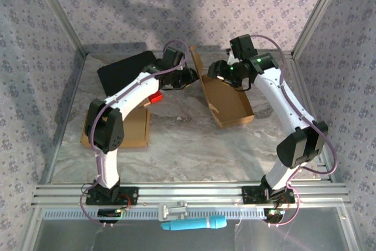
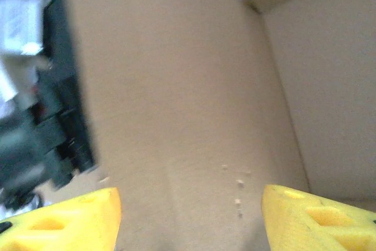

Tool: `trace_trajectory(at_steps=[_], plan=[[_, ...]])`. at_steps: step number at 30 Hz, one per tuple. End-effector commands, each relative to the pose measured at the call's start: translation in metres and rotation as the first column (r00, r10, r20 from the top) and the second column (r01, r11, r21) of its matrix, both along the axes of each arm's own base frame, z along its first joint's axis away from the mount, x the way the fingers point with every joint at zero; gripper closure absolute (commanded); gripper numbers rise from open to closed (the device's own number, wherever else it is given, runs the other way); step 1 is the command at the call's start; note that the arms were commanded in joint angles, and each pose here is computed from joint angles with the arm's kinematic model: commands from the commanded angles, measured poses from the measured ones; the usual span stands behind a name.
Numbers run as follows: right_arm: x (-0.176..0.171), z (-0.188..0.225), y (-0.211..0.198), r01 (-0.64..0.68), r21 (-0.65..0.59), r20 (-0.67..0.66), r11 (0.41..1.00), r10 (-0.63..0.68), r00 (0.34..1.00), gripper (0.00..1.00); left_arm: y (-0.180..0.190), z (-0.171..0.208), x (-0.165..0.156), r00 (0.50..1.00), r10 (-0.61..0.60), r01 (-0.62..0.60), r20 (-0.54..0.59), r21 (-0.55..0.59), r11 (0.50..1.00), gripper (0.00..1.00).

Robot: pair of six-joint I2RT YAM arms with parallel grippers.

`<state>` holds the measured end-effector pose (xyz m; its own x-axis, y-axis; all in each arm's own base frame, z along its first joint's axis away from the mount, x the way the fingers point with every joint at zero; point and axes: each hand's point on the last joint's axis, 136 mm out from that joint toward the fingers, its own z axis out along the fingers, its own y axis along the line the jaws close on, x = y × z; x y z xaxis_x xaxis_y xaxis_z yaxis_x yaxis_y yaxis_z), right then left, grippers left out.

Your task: Fold the paper box

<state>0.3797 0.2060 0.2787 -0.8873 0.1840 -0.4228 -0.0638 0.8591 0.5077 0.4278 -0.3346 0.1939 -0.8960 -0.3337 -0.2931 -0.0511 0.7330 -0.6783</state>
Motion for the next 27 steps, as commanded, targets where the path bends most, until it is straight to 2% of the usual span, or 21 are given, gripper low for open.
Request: trace_trajectory(at_steps=[1, 11, 19, 23, 27], plan=[[-0.007, 0.028, 0.014, -0.181, -0.059, 0.131, 0.982, 0.187, 0.974, 0.34, -0.004, -0.001, 0.001, 0.999, -0.034, 0.034, -0.008, 0.006, 0.999, 0.66], [0.013, 0.008, 0.045, -0.290, -0.123, 0.088, 0.949, 0.301, 0.949, 0.43, -0.006, -0.003, 0.002, 0.999, -0.038, 0.038, -0.013, 0.007, 0.999, 0.67], [0.020, -0.013, 0.055, -0.293, -0.196, 0.021, 0.936, 0.302, 0.953, 0.45, -0.008, 0.000, 0.004, 0.999, -0.043, 0.044, -0.009, 0.004, 0.999, 0.66], [0.023, -0.024, 0.055, -0.280, -0.202, -0.014, 0.938, 0.284, 0.959, 0.55, -0.008, 0.001, 0.005, 0.999, -0.043, 0.043, -0.007, 0.003, 0.999, 0.66], [0.030, -0.024, 0.051, -0.229, -0.210, -0.012, 0.950, 0.232, 0.973, 0.74, -0.009, 0.003, 0.005, 0.999, -0.044, 0.044, -0.002, 0.006, 0.999, 0.66]])
